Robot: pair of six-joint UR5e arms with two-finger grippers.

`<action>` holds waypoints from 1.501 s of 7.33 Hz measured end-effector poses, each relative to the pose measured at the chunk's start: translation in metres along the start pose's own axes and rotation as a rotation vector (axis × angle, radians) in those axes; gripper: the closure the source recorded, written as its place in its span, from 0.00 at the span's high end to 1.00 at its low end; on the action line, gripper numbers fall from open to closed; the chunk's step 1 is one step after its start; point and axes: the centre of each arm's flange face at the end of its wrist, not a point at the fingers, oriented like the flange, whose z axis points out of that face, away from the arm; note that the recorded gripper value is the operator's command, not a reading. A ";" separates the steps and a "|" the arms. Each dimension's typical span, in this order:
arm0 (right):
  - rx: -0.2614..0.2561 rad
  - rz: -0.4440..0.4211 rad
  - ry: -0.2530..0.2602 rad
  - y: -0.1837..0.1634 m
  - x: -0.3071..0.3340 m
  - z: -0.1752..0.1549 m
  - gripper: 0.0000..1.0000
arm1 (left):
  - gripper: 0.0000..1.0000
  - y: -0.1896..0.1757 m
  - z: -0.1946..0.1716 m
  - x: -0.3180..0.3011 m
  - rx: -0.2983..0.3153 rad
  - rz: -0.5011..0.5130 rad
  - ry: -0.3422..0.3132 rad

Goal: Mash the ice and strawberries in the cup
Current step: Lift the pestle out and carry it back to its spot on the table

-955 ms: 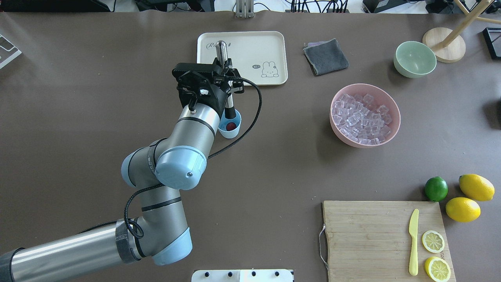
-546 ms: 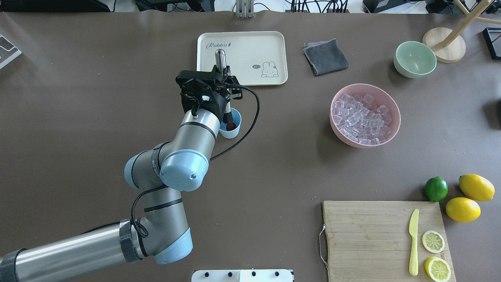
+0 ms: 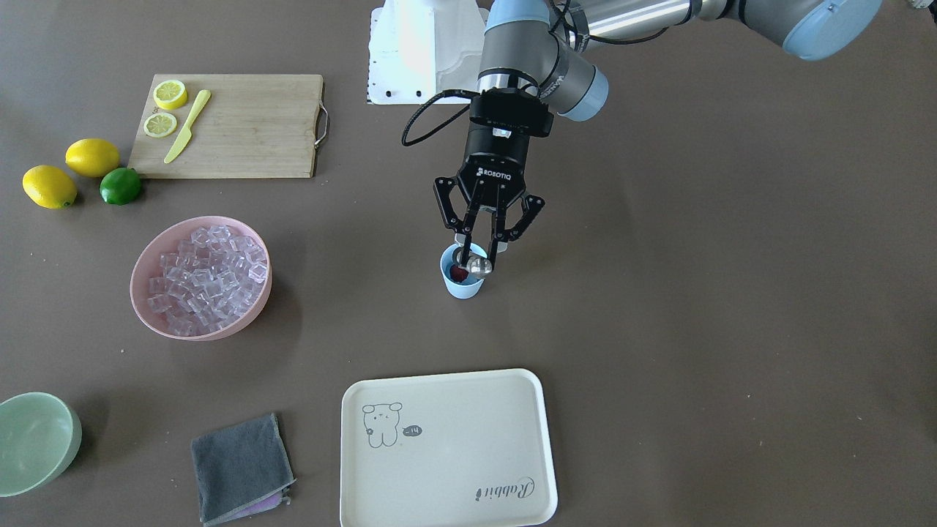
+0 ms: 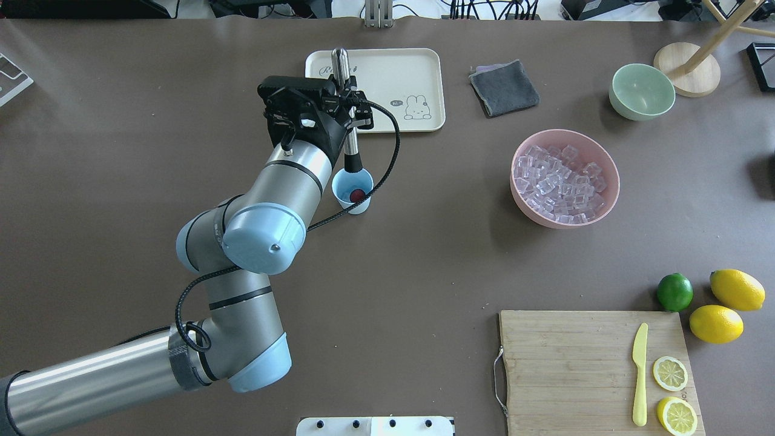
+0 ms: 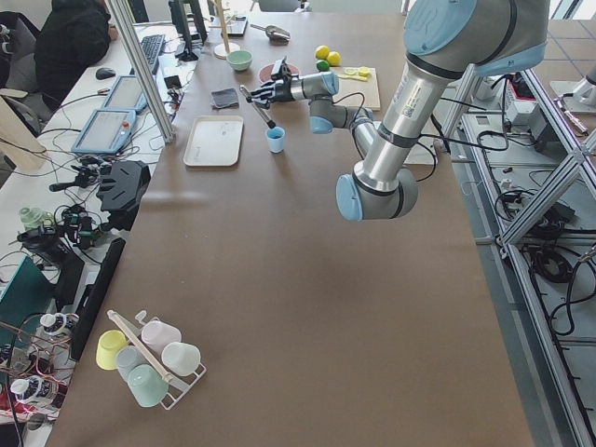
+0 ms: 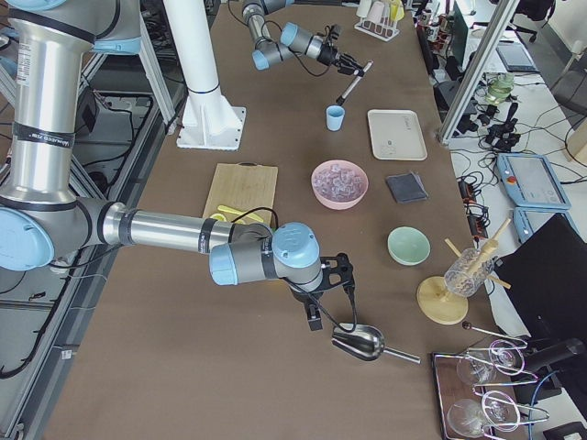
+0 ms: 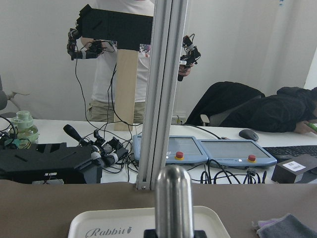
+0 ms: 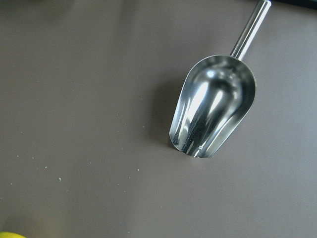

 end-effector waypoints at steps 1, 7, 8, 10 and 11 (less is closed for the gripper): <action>0.001 0.000 0.000 -0.001 0.000 0.000 0.99 | 0.27 -0.025 0.007 -0.028 -0.078 -0.045 0.045; 0.009 0.002 -0.007 0.001 0.000 -0.004 0.99 | 0.30 -0.045 -0.006 -0.418 -0.897 -0.125 -0.175; 0.012 0.002 -0.007 0.001 0.000 -0.005 0.99 | 0.30 -0.028 -0.023 -0.472 -0.951 -0.044 -0.200; 0.013 0.002 -0.007 0.002 -0.001 -0.006 0.99 | 0.36 0.010 -0.048 -0.548 -1.026 0.043 -0.252; 0.015 0.000 -0.006 0.001 -0.002 -0.007 0.99 | 0.98 0.023 -0.050 -0.570 -1.040 0.062 -0.281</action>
